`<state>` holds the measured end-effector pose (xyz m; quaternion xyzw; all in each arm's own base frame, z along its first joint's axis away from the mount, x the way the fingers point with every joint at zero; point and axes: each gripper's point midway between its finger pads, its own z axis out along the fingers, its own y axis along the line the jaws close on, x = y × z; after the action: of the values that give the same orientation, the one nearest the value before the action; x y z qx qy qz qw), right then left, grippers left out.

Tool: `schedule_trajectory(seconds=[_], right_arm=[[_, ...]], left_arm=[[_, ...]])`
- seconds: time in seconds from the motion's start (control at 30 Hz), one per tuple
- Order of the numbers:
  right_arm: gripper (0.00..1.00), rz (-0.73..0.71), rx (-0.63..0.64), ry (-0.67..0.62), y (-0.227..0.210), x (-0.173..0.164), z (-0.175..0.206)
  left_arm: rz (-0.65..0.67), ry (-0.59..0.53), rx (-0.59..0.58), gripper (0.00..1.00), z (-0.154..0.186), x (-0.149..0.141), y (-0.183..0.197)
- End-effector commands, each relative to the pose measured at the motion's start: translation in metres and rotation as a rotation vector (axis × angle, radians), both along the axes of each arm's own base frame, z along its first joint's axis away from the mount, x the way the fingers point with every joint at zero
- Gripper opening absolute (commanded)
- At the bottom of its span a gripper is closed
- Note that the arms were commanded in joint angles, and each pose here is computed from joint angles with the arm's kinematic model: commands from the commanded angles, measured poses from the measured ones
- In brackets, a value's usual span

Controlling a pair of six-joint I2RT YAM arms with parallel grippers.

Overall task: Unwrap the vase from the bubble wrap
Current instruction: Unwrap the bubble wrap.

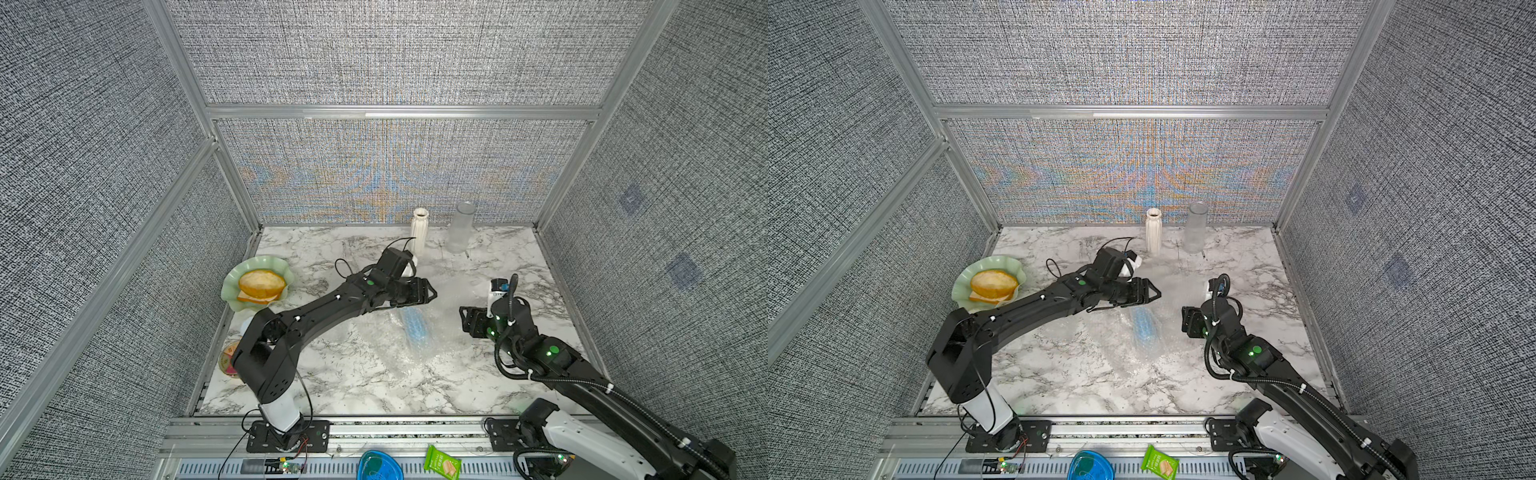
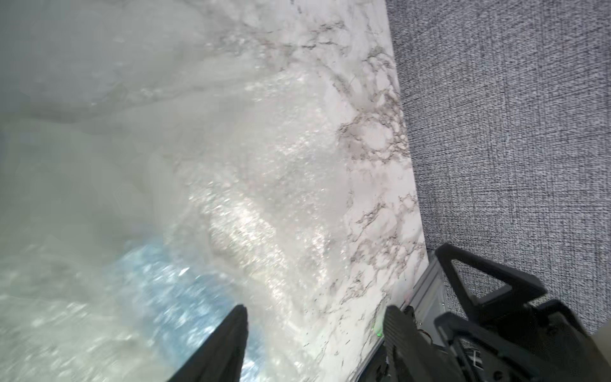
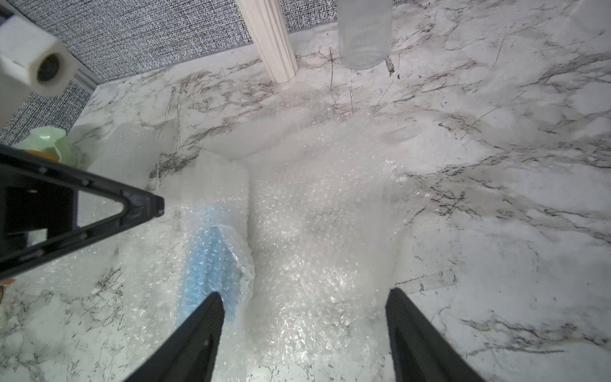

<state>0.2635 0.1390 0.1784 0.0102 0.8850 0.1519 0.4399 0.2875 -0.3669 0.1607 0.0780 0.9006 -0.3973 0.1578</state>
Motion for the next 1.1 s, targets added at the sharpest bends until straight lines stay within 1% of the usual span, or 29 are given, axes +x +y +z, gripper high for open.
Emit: schedule_trajectory(seconds=[0.0,0.1,0.2,0.33,0.47,0.63,0.73,0.8,0.87,0.9,0.93,1.0,1.03,1.07], right_arm=[[0.73,0.081,0.004,-0.008,0.018,0.001,0.001],[0.73,0.127,-0.012,0.008,0.032,0.002,-0.004],[0.73,0.163,-0.023,0.015,0.044,0.001,-0.007],[0.73,0.194,-0.033,0.031,0.055,-0.001,-0.011],[0.73,0.199,-0.041,0.035,0.057,-0.002,-0.013],[0.73,0.195,-0.046,0.035,0.055,-0.004,-0.014],[0.73,0.194,-0.051,0.035,0.053,-0.004,-0.013],[0.73,0.192,-0.055,0.033,0.053,-0.004,-0.013],[0.73,0.19,-0.059,0.032,0.051,-0.004,-0.013],[0.73,0.188,-0.063,0.033,0.051,-0.004,-0.014],[0.73,0.186,-0.065,0.033,0.05,-0.004,-0.015],[0.73,0.183,-0.071,0.034,0.049,-0.004,-0.016],[0.73,0.181,-0.07,0.034,0.049,-0.004,-0.016],[0.73,0.18,-0.073,0.035,0.049,-0.004,-0.016]], left_arm=[[0.069,0.015,-0.01,0.69,-0.008,-0.003,0.015],[0.148,0.05,0.009,0.7,-0.027,-0.009,0.033],[0.22,0.077,0.0,0.69,-0.041,-0.011,0.045],[0.3,0.085,0.009,0.68,-0.052,-0.005,0.058],[0.341,0.091,0.016,0.67,-0.06,0.003,0.063],[0.36,0.113,0.025,0.64,-0.076,0.016,0.061],[0.355,0.127,0.016,0.56,-0.081,0.022,0.052],[0.355,0.127,-0.005,0.45,-0.081,0.026,0.048],[0.356,0.124,-0.01,0.39,-0.081,0.029,0.045],[0.357,0.124,-0.009,0.34,-0.08,0.03,0.044],[0.354,0.123,-0.009,0.25,-0.08,0.03,0.044],[0.353,0.122,-0.008,0.14,-0.079,0.031,0.044],[0.352,0.12,-0.011,0.06,-0.078,0.031,0.043],[0.35,0.118,-0.012,0.01,-0.077,0.031,0.043]])
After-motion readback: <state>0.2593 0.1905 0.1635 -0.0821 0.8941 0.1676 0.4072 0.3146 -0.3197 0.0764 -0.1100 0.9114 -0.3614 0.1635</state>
